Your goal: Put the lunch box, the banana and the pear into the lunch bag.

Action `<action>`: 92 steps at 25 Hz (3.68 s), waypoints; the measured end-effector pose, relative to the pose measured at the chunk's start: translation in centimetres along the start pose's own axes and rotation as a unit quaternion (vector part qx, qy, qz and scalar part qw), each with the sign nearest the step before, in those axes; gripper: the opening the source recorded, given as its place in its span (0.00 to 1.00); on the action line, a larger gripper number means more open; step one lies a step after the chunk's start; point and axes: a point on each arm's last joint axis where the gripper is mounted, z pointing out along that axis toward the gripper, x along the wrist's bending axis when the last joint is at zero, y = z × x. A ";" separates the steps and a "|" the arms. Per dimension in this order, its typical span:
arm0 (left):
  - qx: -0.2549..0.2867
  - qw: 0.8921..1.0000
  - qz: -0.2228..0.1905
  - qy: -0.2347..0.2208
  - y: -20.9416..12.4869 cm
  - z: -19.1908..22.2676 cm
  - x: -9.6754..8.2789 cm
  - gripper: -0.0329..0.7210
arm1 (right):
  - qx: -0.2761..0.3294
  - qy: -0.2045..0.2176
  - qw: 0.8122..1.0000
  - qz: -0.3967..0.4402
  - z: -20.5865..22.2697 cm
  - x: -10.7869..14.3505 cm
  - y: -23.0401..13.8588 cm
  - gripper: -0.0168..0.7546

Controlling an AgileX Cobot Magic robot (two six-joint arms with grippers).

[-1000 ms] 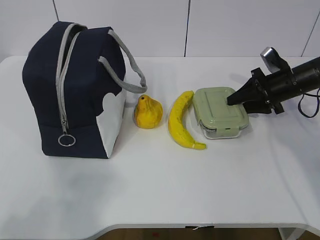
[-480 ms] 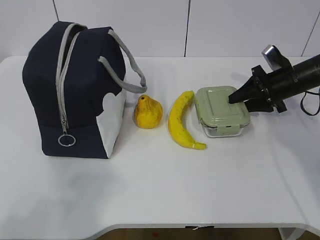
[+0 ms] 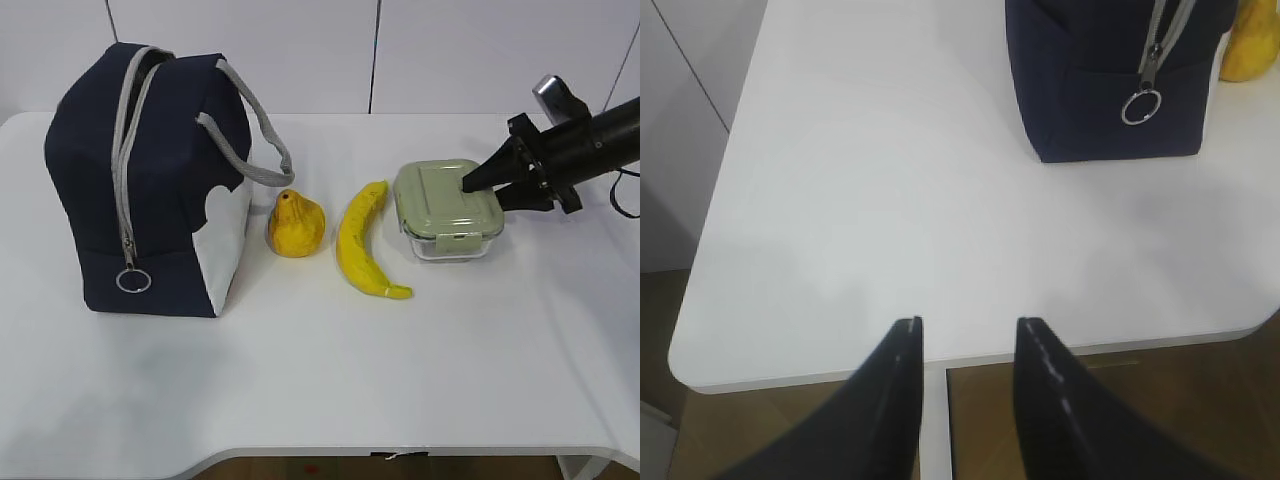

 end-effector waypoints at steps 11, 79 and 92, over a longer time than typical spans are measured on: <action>-0.001 1.000 -0.004 -0.008 0.0 0.0 -0.2 0.36 | -0.040 0.022 0.999 0.001 -2.4 3.4 0.6 0.48; 0.259 0.940 -0.105 -0.196 21.5 31.3 -1.2 0.53 | 0.000 0.220 0.963 -0.158 3.8 25.0 -3.3 0.47; 0.238 0.934 -0.087 -0.252 23.6 30.3 -2.0 0.08 | -0.018 0.221 0.964 -0.147 7.1 26.2 -3.9 0.47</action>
